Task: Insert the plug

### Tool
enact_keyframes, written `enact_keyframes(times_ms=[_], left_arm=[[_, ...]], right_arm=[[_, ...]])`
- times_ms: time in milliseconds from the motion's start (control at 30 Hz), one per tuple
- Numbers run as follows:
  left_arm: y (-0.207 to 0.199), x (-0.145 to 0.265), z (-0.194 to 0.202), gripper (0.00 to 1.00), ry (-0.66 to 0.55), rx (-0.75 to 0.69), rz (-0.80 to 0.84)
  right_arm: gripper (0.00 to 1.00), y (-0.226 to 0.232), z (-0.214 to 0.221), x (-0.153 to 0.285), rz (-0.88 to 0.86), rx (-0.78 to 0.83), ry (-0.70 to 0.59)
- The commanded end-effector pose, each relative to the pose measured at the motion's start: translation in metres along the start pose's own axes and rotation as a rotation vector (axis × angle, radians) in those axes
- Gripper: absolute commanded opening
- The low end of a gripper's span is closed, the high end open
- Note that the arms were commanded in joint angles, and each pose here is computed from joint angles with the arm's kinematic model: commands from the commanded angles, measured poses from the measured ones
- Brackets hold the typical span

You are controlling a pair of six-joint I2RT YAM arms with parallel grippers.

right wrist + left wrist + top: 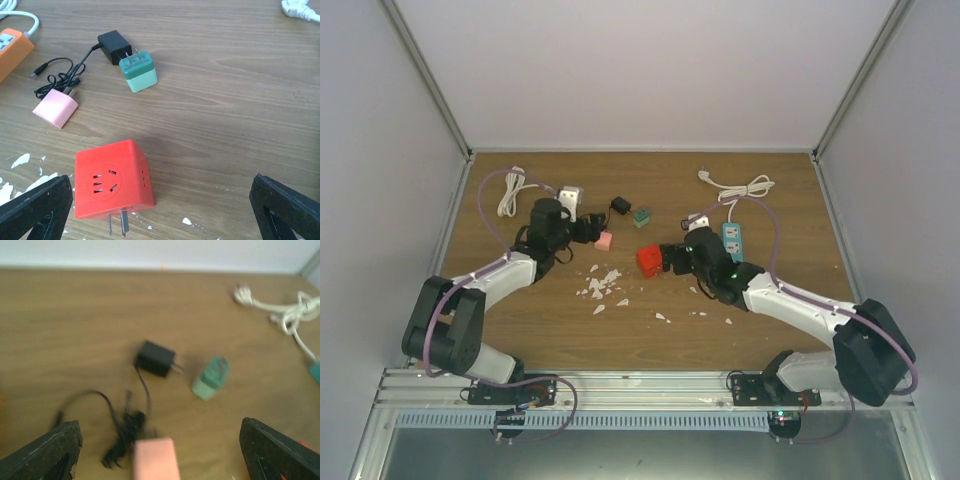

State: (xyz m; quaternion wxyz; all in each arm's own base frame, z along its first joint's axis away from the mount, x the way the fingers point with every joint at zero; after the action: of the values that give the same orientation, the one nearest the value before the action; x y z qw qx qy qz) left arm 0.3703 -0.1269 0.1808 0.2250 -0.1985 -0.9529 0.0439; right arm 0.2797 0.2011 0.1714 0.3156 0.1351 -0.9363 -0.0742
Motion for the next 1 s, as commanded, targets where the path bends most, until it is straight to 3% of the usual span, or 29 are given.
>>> enact_keyframes(times_ms=[0,233,400,767,967], left_arm=[[-0.030,-0.009,0.056,0.88,0.169,-0.027,0.040],[-0.040,-0.006,0.098,0.81,0.213,-0.024,-0.006],[-0.037,-0.007,0.095,0.76,0.191,-0.007,-0.038],[-0.032,-0.045,0.114,0.72,0.274,-0.030,-0.073],[-0.031,-0.050,0.106,0.72,0.223,-0.044,-0.088]], right_arm=[[1.00,0.001,-0.002,-0.003,-0.039,-0.034,-0.032],[1.00,0.001,0.007,-0.019,-0.040,-0.007,0.006],[1.00,0.000,0.009,-0.023,-0.049,0.001,0.012],[1.00,-0.008,0.009,-0.023,-0.060,0.008,0.009],[1.00,-0.007,0.014,-0.025,-0.076,0.020,0.018]])
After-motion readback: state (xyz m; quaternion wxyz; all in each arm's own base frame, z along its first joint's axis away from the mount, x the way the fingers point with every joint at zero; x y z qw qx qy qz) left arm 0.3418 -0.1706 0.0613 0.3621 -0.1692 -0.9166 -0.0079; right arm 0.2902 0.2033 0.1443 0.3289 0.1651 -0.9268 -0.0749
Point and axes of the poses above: each gripper's point midway between its finger pads, its own x axis back along the fingers, its own y axis along the line the jaws close on, z = x × y, the point moved 5 cm from there along x, back along the fingers, and after that the axes turned 5 degrees about -x, right-handed, at the moved point
